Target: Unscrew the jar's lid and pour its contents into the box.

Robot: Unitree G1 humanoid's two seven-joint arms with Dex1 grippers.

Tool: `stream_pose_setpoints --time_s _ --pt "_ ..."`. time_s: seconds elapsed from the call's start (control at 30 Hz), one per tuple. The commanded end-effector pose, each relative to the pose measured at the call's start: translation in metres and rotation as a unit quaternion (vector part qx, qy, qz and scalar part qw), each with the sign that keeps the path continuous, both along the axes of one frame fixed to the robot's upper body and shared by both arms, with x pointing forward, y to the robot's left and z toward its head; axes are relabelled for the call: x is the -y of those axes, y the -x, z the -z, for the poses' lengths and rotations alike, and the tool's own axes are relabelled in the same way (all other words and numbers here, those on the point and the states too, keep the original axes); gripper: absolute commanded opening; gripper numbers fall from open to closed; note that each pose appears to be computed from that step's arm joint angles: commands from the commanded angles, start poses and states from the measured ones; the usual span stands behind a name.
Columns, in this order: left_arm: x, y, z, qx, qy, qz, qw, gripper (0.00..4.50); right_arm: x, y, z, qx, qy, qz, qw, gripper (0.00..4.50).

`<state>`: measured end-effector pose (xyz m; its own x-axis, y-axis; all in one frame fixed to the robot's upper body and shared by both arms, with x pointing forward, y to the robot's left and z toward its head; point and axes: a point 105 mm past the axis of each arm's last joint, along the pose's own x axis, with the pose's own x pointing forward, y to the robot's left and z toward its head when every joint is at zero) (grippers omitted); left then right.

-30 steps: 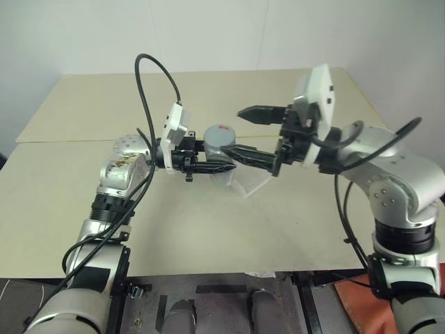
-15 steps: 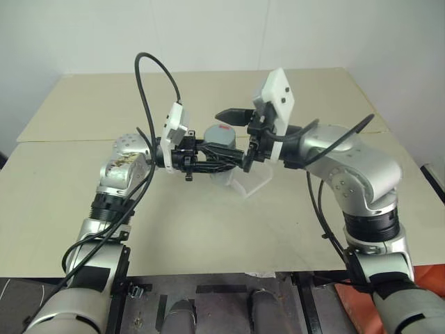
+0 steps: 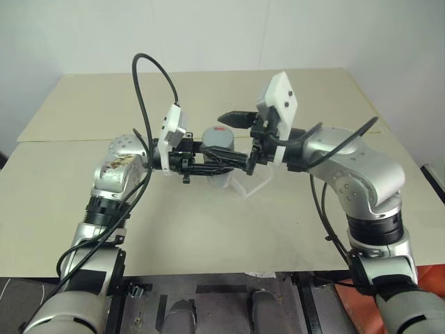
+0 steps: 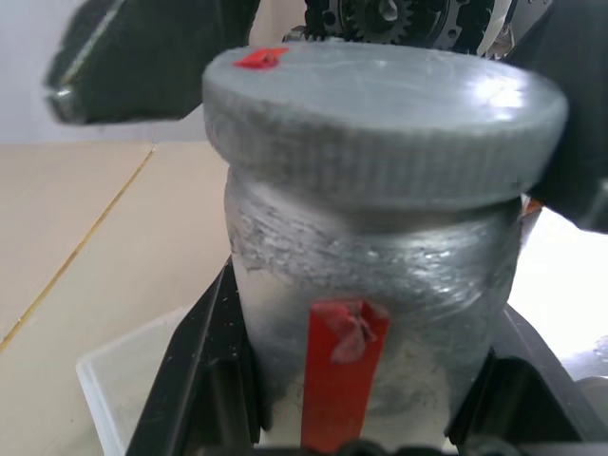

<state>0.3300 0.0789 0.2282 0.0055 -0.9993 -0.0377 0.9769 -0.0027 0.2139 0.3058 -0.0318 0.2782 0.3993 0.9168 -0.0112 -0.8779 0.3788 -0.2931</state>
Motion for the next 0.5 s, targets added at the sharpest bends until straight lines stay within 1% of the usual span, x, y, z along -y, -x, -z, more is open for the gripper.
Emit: stream_pose_setpoints --time_s 0.03,0.23,0.5 --pt "-0.003 0.009 -0.012 0.03 0.003 0.018 0.999 1.92 0.03 -0.008 -0.018 0.032 -0.023 0.053 0.998 4.49" --pt "-0.005 0.008 -0.012 0.03 0.001 0.015 0.999 1.92 0.042 -0.008 -0.016 0.031 -0.015 0.066 0.997 4.49" --pt "-0.005 0.008 -0.013 0.031 0.001 0.014 0.999 1.92 0.049 -0.003 -0.012 0.028 -0.003 0.062 0.998 4.49"
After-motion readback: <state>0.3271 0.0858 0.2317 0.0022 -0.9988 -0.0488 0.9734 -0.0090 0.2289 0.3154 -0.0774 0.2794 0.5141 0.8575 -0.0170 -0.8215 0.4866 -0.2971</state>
